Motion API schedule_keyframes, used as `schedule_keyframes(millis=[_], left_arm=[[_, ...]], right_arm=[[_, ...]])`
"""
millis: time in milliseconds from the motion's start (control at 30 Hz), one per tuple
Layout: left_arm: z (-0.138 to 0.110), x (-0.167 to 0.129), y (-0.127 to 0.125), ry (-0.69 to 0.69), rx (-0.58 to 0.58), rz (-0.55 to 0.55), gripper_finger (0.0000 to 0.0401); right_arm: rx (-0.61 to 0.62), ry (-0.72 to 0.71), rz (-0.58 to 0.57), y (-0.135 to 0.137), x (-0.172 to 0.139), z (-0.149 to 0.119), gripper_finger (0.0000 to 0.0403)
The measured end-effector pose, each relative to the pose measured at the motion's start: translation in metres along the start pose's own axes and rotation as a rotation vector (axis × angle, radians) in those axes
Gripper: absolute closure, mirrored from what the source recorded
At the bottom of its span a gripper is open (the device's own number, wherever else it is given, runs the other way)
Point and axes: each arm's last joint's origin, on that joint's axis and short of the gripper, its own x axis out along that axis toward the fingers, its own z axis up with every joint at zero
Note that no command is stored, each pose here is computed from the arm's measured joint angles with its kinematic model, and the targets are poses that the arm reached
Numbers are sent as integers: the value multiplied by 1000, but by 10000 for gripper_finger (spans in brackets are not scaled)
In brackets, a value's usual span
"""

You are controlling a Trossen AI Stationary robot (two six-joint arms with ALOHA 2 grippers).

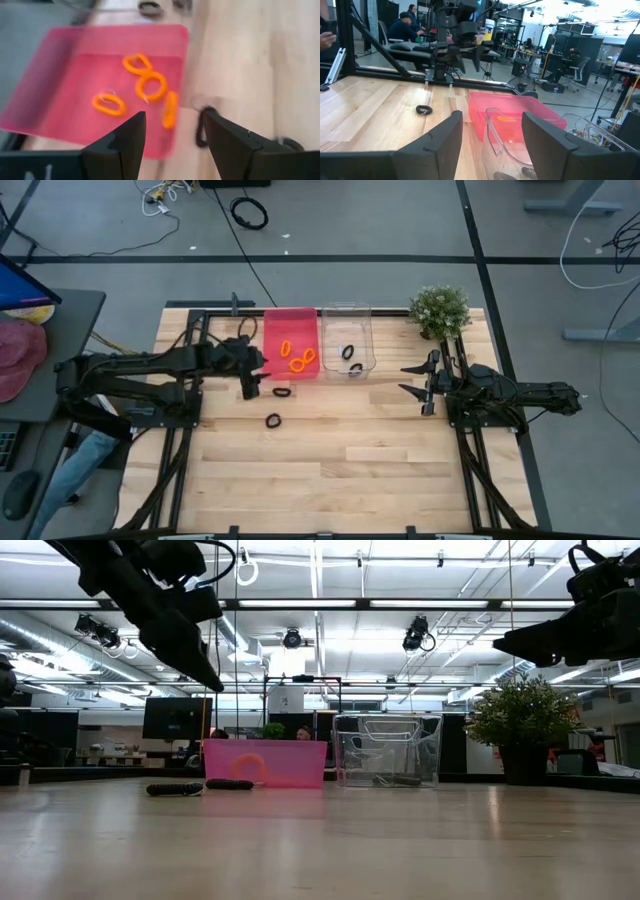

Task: Sort spring keychains
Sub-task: Put the black spring keychain into the transparent bin

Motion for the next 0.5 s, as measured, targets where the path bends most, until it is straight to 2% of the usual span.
schedule_keyframes(millis=[233, 500], left_arm=[[-9, -4, -22, 96, -34, -146, 197], [-23, -4, -48, 153, -102, -220, 197]], right_arm=[[0, 0, -1, 0, 0, 0, 195], [0, 0, 0, 0, 0, 0, 195]])
